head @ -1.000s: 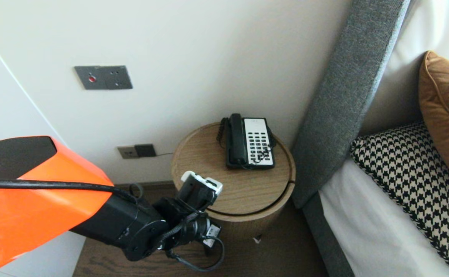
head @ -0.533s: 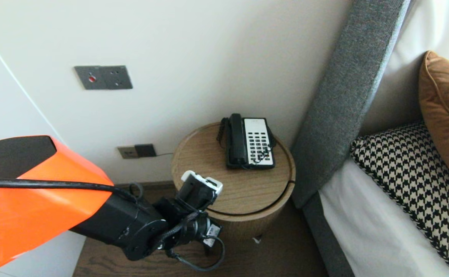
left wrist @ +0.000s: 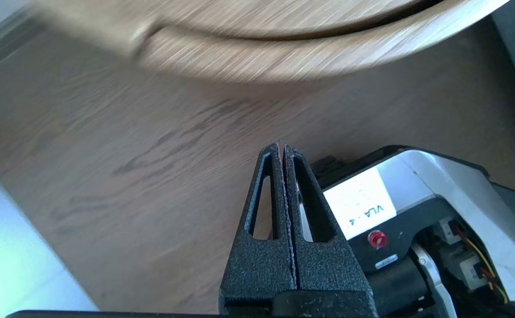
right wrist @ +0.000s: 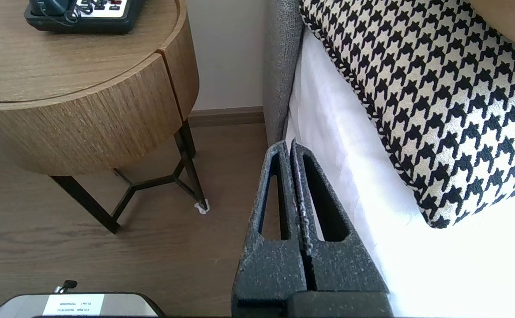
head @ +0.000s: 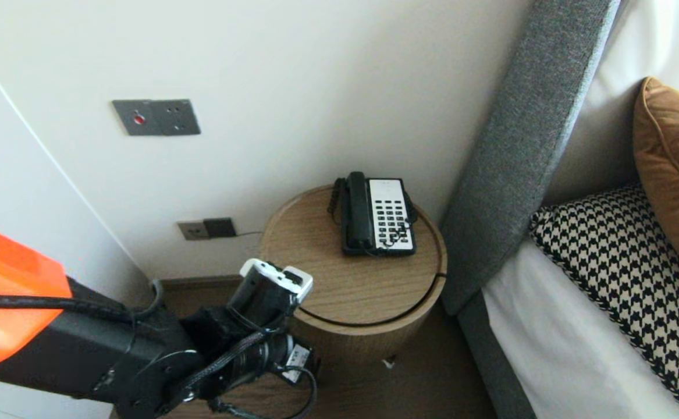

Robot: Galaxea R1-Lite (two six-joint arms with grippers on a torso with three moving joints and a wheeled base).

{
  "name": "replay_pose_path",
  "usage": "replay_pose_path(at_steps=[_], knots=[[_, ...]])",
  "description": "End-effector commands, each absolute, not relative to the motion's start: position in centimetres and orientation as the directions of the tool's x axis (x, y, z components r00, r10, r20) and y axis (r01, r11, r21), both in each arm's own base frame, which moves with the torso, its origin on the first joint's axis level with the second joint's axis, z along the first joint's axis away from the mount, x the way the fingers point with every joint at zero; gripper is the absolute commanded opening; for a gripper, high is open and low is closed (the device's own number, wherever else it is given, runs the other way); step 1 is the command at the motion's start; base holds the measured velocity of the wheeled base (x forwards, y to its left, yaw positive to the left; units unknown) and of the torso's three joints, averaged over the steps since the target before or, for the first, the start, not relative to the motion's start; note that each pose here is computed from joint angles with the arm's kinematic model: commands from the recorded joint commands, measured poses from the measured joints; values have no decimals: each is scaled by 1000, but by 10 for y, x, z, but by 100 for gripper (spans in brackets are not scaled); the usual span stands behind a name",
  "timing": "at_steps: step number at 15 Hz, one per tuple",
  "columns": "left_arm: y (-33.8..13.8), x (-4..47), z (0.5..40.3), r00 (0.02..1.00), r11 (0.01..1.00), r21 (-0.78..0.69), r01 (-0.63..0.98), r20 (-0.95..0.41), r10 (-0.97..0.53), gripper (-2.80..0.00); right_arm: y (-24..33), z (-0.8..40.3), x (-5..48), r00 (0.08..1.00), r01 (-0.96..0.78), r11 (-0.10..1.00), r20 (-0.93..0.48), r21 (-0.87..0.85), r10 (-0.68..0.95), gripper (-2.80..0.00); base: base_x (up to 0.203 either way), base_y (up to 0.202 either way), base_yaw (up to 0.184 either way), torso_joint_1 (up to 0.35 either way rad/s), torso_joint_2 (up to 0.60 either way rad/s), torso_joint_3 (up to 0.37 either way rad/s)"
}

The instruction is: Close the nightstand drawer, then open the nightstand drawer

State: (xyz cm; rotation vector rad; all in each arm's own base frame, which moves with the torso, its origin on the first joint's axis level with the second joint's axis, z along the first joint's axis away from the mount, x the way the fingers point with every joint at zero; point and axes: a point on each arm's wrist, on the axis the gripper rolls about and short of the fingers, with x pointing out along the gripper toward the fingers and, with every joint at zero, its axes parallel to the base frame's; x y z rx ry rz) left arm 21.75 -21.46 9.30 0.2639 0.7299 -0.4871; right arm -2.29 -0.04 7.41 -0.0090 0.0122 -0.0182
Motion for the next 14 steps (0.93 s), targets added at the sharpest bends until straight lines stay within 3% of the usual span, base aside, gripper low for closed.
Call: replay_pose_path(at_steps=[1,7,14], knots=[[-190,204,112,692,895,49,443,-653,-307,-280,0,74,-23,1000,18,1000,-9,-9,-18,-280,0,0,0,0,0,0],[-91,174,140,820,993,29,115,-566,-78,-280,0,74,-23,1000,18,1000,-9,-9,-18,-280,0,0,0,0,0,0],[-5,86,166,898,986,-8,-164,-415,146,-280,0,74,-23,1000,18,1000,-9,-9,-18,-280,0,0,0,0,0,0]])
